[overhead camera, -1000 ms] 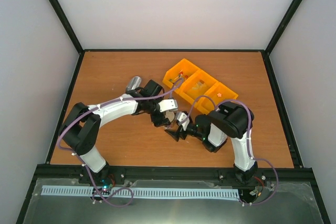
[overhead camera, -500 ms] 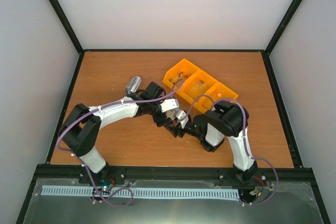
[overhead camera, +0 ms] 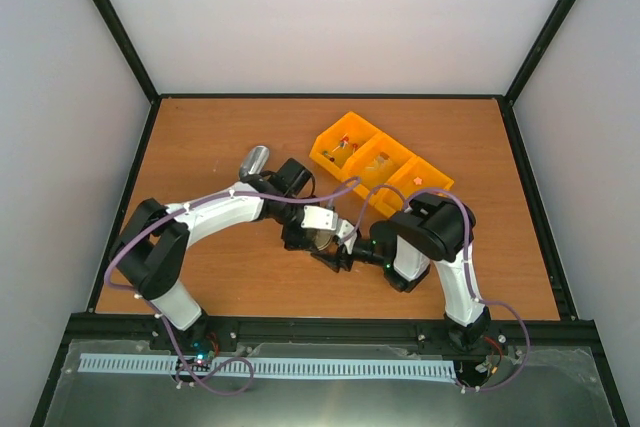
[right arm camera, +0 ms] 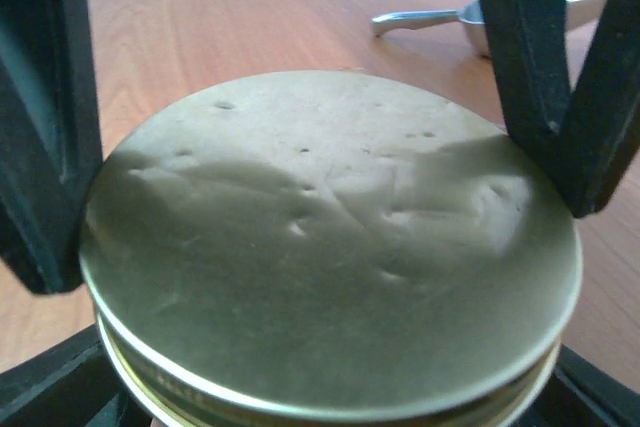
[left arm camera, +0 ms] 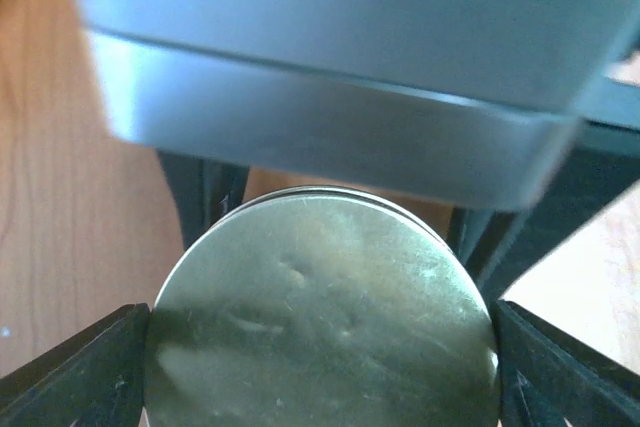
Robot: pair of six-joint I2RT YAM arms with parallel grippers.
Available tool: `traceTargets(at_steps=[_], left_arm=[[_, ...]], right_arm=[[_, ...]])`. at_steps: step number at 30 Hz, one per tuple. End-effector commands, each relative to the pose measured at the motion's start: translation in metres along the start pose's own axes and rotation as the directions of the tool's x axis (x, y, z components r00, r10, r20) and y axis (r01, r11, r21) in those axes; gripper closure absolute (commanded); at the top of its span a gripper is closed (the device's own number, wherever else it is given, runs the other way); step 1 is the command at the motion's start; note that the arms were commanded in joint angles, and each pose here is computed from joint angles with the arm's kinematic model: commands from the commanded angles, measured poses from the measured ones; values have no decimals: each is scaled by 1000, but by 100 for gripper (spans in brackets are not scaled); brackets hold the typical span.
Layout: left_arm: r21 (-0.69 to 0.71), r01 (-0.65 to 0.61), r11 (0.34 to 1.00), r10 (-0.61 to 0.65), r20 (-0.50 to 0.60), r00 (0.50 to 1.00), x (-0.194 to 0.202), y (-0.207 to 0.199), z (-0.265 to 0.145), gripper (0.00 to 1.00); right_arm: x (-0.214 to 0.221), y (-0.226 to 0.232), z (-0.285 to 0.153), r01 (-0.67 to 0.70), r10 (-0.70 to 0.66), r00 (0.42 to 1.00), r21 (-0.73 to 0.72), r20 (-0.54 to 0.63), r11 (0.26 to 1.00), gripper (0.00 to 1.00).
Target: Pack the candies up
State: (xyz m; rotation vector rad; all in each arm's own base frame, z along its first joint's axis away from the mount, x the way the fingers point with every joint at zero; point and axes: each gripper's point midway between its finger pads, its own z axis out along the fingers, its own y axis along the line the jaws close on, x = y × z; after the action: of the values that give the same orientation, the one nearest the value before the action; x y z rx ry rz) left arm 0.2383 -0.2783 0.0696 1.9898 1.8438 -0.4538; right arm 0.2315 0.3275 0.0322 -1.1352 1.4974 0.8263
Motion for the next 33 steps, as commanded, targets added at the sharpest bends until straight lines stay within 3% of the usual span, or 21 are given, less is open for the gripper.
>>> traceTargets(at_steps=[1, 3, 8, 13, 21, 25, 33], left_arm=[[191, -123, 974, 157, -178, 971, 58, -53, 8, 56], [170, -95, 981, 125, -181, 975, 57, -49, 9, 57], [47, 130, 990, -121, -161, 980, 46, -23, 15, 58], [-78, 313, 947, -318, -77, 945, 32, 5, 8, 58], [-129, 417, 900, -427, -58, 902, 35, 12, 12, 57], [-96, 413, 906, -419, -47, 907, 33, 3, 12, 57], [92, 157, 983, -146, -113, 983, 35, -34, 2, 59]], right_arm=[[-35, 32, -8, 119, -96, 985, -166, 143, 979, 43], [-35, 29, -8, 118, -96, 985, -155, 140, 981, 37], [-38, 14, -10, 72, -63, 990, -62, 129, 995, 5], [-35, -1, -7, 62, -68, 992, 55, 109, 997, 1], [-26, -9, 2, 64, -74, 994, 119, 86, 991, 7], [-25, -14, 4, 61, -73, 994, 139, 82, 988, 21], [-31, 21, -2, 126, -120, 984, -39, 132, 991, 41]])
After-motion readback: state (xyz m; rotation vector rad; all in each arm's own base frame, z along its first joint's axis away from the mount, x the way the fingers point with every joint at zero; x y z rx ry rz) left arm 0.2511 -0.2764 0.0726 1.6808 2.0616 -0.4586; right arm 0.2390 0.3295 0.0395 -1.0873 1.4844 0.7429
